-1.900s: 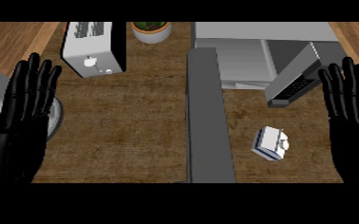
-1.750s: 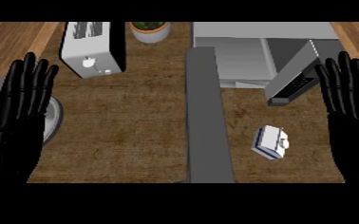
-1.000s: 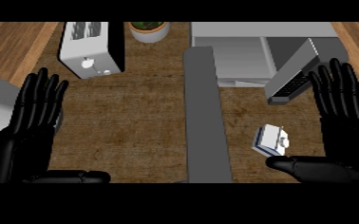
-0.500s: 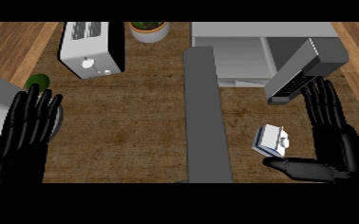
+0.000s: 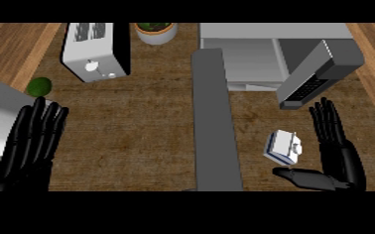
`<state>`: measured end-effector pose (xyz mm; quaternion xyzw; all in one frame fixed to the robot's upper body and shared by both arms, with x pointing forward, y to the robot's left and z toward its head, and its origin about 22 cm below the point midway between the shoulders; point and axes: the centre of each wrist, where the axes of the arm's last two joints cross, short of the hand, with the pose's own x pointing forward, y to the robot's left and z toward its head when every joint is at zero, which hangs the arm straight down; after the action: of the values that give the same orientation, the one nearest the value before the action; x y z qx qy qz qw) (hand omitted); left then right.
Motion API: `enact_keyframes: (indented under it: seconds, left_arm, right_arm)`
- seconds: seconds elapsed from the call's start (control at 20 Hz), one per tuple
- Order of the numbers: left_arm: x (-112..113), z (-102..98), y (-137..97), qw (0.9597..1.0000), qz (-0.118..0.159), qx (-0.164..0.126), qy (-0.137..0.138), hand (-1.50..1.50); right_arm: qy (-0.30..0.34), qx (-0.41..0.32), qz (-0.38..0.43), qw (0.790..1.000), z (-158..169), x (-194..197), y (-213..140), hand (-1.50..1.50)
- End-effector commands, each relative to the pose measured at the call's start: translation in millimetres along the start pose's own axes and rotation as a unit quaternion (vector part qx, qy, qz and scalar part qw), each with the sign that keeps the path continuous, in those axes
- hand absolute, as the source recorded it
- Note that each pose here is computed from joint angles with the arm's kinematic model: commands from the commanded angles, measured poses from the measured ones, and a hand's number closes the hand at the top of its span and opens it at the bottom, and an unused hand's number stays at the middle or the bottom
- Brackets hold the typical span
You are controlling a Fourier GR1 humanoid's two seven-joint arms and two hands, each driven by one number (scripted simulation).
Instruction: Pick up the milk, place it into the microwave and close the microwave
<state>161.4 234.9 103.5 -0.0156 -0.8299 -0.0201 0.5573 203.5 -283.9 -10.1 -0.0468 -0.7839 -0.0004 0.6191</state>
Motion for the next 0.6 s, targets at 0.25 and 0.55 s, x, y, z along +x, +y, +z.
enact_keyframes:
  seconds: [0.25, 0.55]
  left_arm:
    - [10, 14, 3, 1.0, -0.001, -0.004, -0.003, -1.5]
    - [8, 25, -13, 0.9999, 0.011, 0.001, -0.002, -1.5]
  right_arm:
    - [0.02, -0.028, 0.007, 0.999, 21, -60, -25, -1.5]
    - [0.025, -0.022, 0.005, 0.999, 38, -84, -19, -1.5]
